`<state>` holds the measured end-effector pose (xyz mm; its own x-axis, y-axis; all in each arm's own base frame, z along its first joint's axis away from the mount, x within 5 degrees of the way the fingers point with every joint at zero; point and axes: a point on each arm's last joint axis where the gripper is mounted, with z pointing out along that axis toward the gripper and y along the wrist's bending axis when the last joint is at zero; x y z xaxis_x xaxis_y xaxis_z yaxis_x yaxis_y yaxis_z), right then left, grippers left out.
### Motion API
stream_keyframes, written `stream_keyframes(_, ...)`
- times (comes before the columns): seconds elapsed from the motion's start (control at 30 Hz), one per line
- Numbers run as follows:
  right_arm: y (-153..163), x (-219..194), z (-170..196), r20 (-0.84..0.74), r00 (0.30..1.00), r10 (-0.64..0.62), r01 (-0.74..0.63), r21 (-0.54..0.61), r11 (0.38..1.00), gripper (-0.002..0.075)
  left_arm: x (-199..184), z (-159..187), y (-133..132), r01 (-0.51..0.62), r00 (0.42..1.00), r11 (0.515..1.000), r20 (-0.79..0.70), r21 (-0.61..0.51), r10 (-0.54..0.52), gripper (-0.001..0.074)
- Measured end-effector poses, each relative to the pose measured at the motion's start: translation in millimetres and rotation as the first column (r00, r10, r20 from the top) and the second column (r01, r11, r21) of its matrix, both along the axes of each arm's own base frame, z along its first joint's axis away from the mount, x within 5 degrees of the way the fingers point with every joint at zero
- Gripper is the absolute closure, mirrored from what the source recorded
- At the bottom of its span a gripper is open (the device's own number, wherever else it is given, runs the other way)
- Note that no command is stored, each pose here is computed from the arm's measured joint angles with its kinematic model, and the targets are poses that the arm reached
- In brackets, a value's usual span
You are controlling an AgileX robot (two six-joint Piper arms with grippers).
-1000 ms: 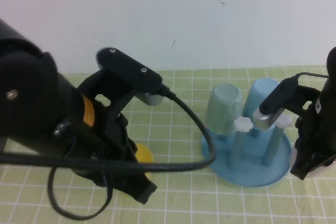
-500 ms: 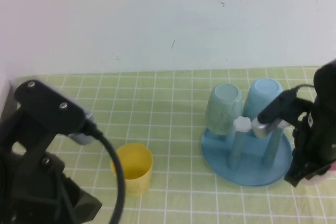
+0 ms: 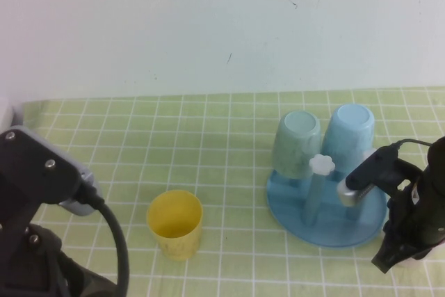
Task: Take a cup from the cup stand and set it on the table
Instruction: Place the cup on the table
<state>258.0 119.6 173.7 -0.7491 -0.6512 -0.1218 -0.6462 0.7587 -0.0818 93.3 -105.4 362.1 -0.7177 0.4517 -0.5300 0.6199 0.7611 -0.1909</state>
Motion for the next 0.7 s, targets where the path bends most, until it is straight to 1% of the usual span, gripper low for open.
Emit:
stream_keyframes(0.07,0.2,0.4,-1.7,0.000,1.000,-0.009,0.009,0.002,1.000,0.0654,0.0,-0.1,-0.3,-0.002,1.000,1.000,-0.002,-0.004,0.002,0.0736)
stream_keyframes(0.1,0.2,0.4,-3.3,-0.007,1.000,-0.017,0.017,-0.001,1.000,0.0613,0.1,0.0,-0.3,-0.002,1.000,1.000,0.000,-0.005,0.002,0.0736)
stream_keyframes(0.23,0.6,1.4,-0.3,-0.008,0.999,-0.032,0.032,0.000,1.000,0.0398,0.1,-0.4,-0.4,0.002,1.000,1.000,0.001,-0.003,-0.002,0.0736)
stream_keyframes(0.3,0.6,1.5,6.3,0.007,0.999,-0.038,0.038,0.009,0.999,0.0333,0.1,-0.4,-0.4,0.002,1.000,1.000,0.001,-0.003,-0.002,0.0736)
stream_keyframes(0.33,0.4,1.0,10.8,0.018,0.999,-0.043,0.042,0.015,0.999,0.0314,0.1,-0.4,-0.4,0.002,1.000,1.000,0.001,-0.003,-0.002,0.0736)
stream_keyframes(0.43,-1.2,-2.0,30.5,0.064,0.997,-0.053,0.050,0.041,0.998,0.0289,0.4,-0.1,-0.6,0.001,1.000,1.000,0.005,-0.007,-0.001,0.0736)
stream_keyframes(0.57,-7.6,-14.5,65.5,0.132,0.989,-0.070,0.060,0.078,0.995,0.0283,2.3,1.6,-2.3,-0.003,1.000,1.000,0.028,-0.031,0.004,0.0736)
stream_keyframes(0.63,-13.7,-26.1,85.3,0.171,0.982,-0.076,0.060,0.096,0.994,0.0290,3.7,2.9,-3.4,-0.005,0.999,0.999,0.044,-0.048,0.007,0.0736)
stream_keyframes(0.7,-20.5,-38.8,104.5,0.218,0.973,-0.081,0.057,0.114,0.992,0.0319,5.1,5.9,-4.6,-0.006,0.997,0.997,0.077,-0.079,0.012,0.0736)
